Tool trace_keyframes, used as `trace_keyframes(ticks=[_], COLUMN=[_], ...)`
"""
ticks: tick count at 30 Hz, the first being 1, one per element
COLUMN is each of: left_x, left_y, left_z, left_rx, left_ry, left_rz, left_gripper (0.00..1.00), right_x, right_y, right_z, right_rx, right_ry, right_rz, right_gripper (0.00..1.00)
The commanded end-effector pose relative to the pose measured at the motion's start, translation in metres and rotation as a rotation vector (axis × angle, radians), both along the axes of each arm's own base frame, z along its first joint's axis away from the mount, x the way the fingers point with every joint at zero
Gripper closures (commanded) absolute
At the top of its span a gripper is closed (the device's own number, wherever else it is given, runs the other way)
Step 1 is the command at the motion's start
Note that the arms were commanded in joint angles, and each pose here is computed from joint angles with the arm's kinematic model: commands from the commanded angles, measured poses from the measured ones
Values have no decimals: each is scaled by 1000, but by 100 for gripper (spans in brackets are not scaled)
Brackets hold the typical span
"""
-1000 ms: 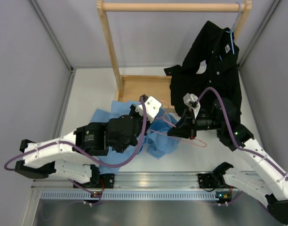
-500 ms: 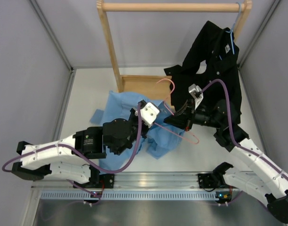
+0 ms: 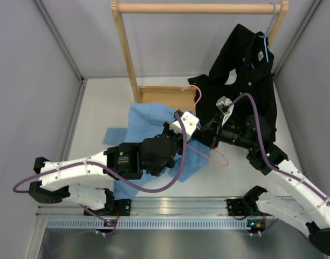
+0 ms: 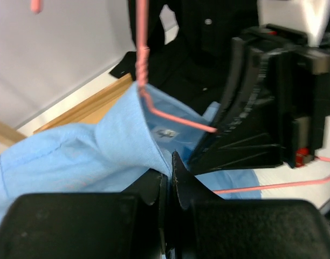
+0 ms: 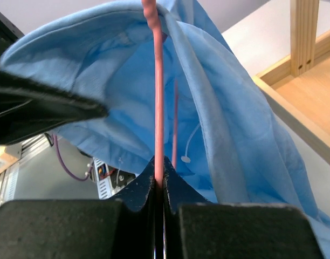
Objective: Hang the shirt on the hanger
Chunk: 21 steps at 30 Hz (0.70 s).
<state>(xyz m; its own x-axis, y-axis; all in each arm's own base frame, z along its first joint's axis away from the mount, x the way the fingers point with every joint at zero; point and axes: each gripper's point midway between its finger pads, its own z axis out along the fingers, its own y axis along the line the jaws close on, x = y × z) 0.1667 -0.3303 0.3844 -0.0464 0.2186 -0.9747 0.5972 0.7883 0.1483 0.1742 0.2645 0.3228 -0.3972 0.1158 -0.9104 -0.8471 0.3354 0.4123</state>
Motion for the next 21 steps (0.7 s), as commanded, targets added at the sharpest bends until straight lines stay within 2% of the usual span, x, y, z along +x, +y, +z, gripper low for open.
trace_keyframes(ticks=[1,3,6,7,9,10,12,14,16,18,21], left_x=[13,17,12,6,-4,-12,-20,-24,-19,-9,20], left_y=[24,35,29,19,7,-2,-7,-3,13,28,40], left_z=[28,32,31,32,28,29,33,52,75,104,108], left_rx=[-100,-100,-57,-51,-17,-21,5,-22,-60,-79,-17], left_ry=[-15,-29,-30,-18,-9,4,-11,-36,-72,-169,-251], left_rz=[159,210,141,75,-23,-97,-175,-215,-173,-124,-118], left_gripper=[96,93,86,75,59,40,17,4,2,2,2], right_x=[-5,-9,-14,-14,-13,-10,-9,-5,-5,-6,-11], right_y=[-7,-9,-9,-9,-10,-11,-14,-16,-18,-18,-18], right_z=[34,33,42,49,52,53,55,52,50,43,35], right_rx=[90,116,176,203,220,227,245,249,245,228,219], right_ry=[-142,-159,-189,-202,-209,-212,-227,-236,-252,-243,-237], right_rz=[-22,-18,-1,-7,-18,-34,-56,-84,-89,-84,-66], right_gripper=[100,100,100,100,100,100,100,100,100,100,100])
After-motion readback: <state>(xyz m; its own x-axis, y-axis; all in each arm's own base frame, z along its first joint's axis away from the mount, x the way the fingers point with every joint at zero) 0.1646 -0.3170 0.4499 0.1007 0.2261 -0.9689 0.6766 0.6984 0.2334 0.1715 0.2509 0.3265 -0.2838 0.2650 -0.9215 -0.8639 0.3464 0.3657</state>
